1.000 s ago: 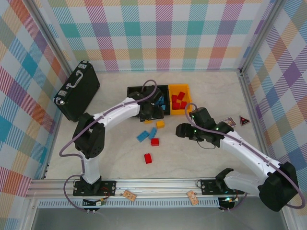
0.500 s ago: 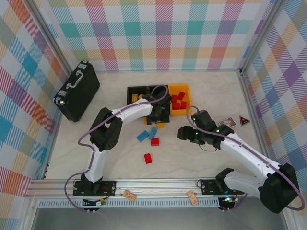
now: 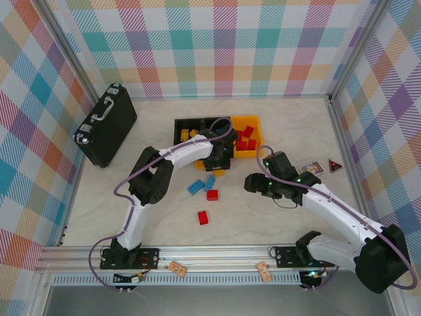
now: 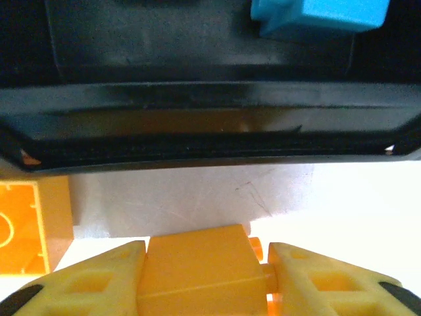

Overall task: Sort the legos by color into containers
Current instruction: Pick up the lego from the center of the table.

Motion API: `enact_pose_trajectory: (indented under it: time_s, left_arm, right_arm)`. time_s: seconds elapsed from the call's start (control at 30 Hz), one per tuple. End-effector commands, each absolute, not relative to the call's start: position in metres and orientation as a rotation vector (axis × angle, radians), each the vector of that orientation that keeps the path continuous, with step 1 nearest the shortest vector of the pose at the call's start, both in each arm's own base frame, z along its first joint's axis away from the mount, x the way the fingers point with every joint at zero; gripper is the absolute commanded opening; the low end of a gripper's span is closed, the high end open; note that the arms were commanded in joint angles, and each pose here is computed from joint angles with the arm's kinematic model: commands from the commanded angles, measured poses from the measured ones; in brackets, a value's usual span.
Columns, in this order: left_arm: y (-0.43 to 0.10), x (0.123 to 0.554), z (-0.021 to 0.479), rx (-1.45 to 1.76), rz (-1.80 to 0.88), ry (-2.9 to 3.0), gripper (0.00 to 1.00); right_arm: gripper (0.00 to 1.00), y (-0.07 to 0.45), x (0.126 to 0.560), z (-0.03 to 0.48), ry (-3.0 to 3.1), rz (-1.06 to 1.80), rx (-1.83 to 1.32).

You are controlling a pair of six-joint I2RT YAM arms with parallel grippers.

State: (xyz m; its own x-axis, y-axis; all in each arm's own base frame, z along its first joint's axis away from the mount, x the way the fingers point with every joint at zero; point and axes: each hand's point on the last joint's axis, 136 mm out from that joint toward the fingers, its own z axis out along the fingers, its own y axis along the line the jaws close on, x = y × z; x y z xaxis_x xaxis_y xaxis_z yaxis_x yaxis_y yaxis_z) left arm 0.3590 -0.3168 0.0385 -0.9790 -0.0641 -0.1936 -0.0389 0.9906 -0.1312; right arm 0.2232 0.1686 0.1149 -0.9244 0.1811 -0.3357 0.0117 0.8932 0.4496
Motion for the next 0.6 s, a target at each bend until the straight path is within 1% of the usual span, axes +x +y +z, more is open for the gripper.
enact_pose_trajectory:
  time_s: [0.0, 0.17, 0.57]
  left_arm:
    - [-0.321, 0.355, 0.046, -0.06, -0.184, 2.943, 0.38]
    - [-0.322, 0.357, 0.068, -0.051, -0.225, 2.906, 0.34]
    - [-0.301, 0.366, 0.123, -0.031, -0.246, 2.795, 0.33]
  right_arm:
    - [0.69, 0.17, 0.223, 0.115, 2.686, 0.659, 0.156]
    - [0.69, 0.172, 0.224, 0.118, 2.681, 0.679, 0.161]
    - [0.68, 0.198, 0.232, 0.144, 2.633, 0.837, 0.052]
